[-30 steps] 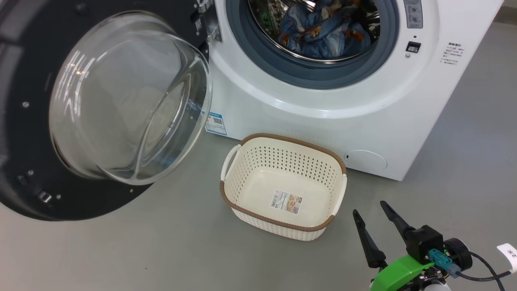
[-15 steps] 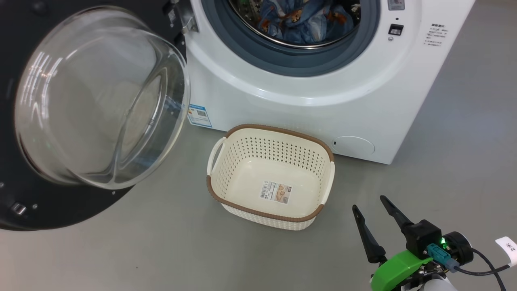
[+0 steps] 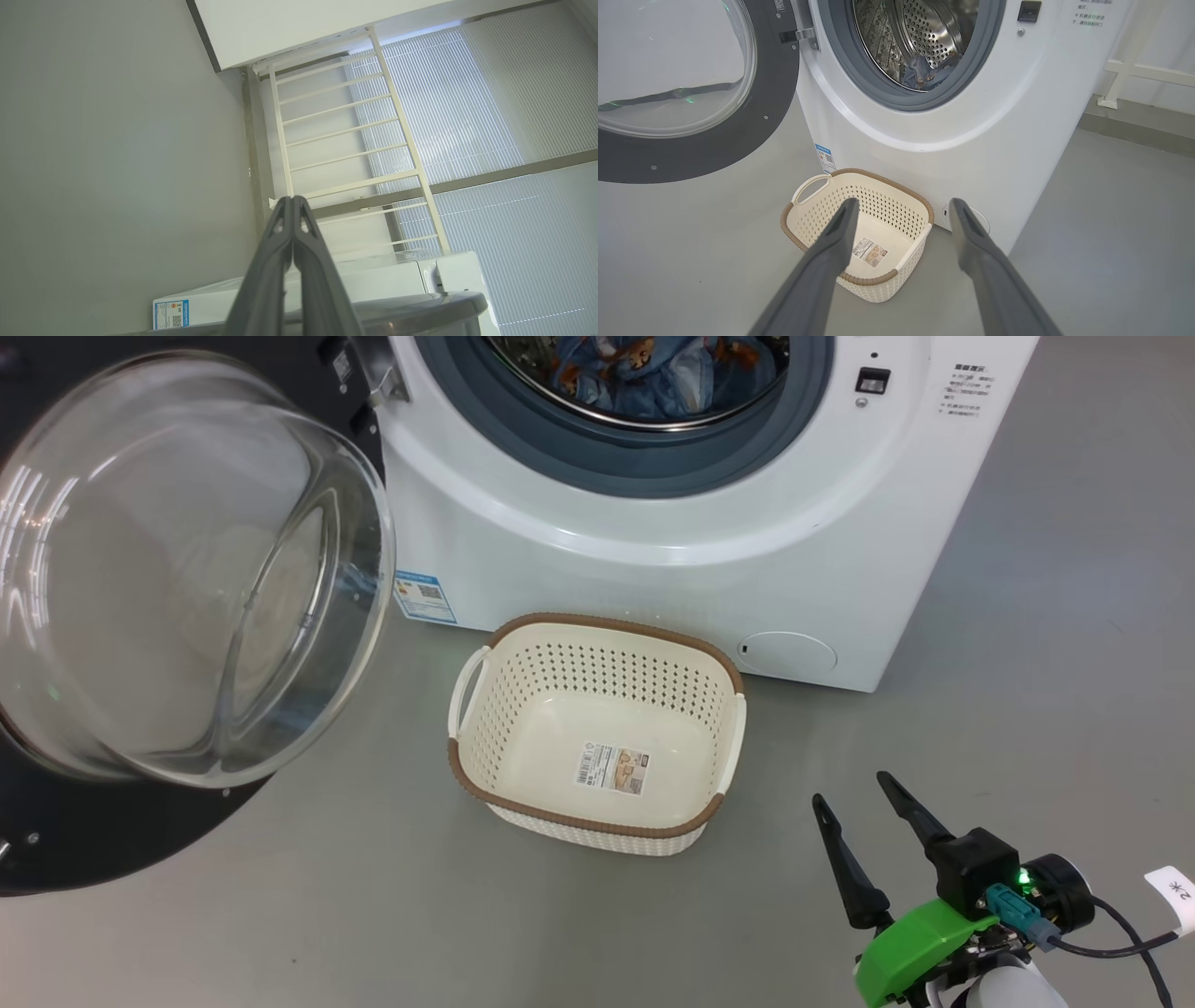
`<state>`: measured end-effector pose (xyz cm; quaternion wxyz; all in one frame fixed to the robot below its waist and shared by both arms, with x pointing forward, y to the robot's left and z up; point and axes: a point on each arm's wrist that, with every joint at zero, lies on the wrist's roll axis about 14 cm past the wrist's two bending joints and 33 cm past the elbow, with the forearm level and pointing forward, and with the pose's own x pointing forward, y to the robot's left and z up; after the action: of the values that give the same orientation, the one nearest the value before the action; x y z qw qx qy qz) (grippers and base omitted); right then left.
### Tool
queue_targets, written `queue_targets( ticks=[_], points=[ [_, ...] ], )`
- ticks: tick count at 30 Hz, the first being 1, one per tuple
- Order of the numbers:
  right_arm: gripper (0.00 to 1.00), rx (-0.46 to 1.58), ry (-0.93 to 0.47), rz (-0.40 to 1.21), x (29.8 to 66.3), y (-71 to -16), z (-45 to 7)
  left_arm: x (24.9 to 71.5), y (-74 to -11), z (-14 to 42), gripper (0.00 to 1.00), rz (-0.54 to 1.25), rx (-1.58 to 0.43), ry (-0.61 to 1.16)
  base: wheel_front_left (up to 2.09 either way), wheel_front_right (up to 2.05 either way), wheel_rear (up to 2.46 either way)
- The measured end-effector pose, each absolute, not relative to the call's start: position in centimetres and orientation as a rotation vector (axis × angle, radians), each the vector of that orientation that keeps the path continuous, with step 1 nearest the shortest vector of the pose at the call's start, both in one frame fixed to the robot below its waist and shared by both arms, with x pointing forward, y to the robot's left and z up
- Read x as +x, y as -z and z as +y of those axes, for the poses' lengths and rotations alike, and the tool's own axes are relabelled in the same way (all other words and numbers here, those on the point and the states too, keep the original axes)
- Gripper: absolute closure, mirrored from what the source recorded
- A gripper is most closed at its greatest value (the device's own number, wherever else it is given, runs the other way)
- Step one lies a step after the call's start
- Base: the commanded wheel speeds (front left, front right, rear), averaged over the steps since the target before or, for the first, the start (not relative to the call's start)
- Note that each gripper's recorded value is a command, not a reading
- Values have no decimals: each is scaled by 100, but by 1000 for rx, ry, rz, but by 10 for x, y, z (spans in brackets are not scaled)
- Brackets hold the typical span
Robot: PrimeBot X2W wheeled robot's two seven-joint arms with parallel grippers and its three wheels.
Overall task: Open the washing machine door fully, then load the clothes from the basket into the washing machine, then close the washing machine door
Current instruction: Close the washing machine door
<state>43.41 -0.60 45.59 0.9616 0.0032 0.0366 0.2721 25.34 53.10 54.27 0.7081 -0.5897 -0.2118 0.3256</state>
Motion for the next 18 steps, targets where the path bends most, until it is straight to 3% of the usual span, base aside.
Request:
queue_targets(
  ticks=[18],
  points=[
    [0,12,-538,76,435,-456,-10,286,-536,495,100,-306,-1432,-514,0,0,0]
  ],
)
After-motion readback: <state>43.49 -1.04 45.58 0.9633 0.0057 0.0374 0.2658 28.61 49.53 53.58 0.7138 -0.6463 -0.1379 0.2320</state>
